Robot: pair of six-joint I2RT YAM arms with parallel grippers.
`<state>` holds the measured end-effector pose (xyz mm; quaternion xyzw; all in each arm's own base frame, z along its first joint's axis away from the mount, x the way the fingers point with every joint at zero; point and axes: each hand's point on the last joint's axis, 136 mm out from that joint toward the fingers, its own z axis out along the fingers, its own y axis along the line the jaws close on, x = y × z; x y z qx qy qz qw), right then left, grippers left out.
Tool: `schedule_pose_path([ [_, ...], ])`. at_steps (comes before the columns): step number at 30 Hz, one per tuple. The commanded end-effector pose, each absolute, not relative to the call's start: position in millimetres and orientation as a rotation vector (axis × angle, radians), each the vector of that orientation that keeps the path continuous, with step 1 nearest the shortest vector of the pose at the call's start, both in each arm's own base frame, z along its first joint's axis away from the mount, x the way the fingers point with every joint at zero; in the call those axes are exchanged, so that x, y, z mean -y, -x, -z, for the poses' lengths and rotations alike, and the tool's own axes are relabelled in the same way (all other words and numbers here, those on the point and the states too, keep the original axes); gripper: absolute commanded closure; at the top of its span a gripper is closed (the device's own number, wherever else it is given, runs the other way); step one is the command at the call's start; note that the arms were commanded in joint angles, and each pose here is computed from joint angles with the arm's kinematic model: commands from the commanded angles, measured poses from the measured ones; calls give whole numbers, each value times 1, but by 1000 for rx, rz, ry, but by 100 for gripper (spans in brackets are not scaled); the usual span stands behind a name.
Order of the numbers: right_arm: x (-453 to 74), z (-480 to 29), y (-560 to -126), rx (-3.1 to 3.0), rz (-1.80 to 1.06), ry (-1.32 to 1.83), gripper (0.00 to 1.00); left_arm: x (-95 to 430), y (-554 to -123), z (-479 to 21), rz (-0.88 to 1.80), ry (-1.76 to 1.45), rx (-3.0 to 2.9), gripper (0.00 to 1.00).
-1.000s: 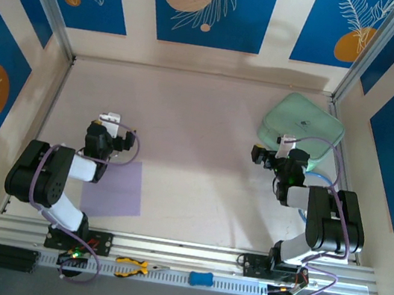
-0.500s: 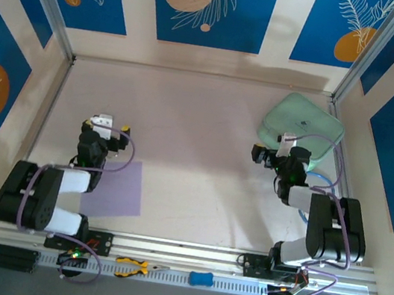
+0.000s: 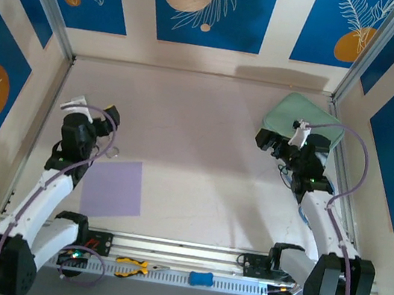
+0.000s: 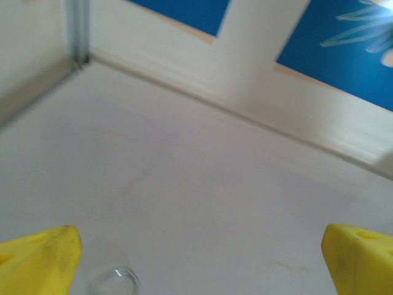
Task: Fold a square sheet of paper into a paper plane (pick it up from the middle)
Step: Move the square sheet of paper to the center of the table.
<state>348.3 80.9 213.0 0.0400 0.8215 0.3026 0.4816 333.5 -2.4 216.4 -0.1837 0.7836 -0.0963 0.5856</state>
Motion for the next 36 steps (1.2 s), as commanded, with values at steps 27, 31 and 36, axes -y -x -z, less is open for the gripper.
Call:
schedule_pose_path([
  [27,-218,-135,-239,-2486,-1045,28,1,82,-215,-45,474,514,-2672,0],
  [31,-215,-128,-237,-2500,-1036,1,1,89,-212,-37,496,499,-2709,0],
  [36,-216,-124,-236,-2522,-1034,-19,1,103,-204,-25,552,474,-2720,0],
])
